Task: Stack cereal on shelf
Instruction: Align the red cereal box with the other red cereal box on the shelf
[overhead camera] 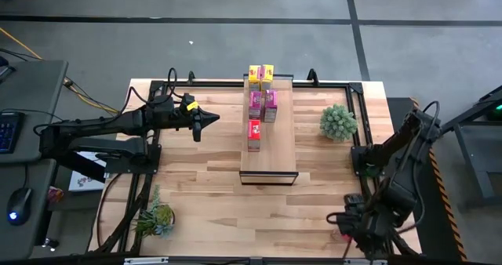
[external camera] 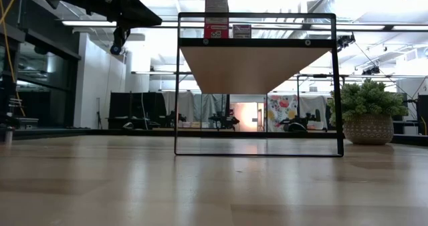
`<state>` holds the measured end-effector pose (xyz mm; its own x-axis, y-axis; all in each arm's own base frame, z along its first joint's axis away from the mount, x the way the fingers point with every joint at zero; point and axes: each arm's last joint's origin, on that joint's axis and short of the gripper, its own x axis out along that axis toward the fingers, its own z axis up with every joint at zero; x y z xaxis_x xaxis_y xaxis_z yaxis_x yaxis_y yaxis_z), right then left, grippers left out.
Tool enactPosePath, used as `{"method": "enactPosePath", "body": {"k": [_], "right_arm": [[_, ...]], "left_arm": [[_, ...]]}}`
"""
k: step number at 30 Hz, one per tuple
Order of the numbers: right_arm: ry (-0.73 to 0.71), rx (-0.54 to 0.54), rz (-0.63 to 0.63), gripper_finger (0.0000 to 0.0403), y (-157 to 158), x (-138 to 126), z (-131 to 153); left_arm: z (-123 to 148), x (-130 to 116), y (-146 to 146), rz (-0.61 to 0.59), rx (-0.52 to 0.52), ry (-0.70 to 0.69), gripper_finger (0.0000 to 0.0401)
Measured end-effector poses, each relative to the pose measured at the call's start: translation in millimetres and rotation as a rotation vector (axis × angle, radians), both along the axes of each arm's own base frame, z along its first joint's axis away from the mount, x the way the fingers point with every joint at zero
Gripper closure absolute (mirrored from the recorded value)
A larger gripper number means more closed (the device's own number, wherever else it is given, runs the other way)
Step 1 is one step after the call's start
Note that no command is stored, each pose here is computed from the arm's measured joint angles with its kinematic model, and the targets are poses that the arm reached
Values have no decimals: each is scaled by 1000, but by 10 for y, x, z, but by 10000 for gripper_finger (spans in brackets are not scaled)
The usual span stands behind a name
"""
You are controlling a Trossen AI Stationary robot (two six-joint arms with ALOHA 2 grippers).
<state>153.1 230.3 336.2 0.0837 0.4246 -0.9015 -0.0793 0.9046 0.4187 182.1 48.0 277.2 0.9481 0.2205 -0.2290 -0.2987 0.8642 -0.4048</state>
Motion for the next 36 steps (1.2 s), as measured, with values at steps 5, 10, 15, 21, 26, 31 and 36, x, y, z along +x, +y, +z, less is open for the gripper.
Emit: {"method": "enactPosePath", "body": {"k": [5,10,15,21,26,31,36], "right_arm": [[-46,-154,179,98,83,6,-183],[-28,-233,329,98,214,-14,-363],[-17,-290,393,98,299,-62,-470],[-16,-351,417,98,375,-103,-567],[-12,-371,464,98,420,-96,-638],[8,-400,490,98,471,-70,-745],[23,-426,506,98,511,-48,-834]], "left_arm": [[0,0,0,5,-23,-5,401],[0,0,0,5,-23,-5,401],[0,1,0,6,-22,-5,401],[0,0,4,18,-19,-4,401],[0,-1,4,19,-18,-5,401],[0,0,4,20,-18,-4,401],[0,-1,4,20,-18,-4,401]]}}
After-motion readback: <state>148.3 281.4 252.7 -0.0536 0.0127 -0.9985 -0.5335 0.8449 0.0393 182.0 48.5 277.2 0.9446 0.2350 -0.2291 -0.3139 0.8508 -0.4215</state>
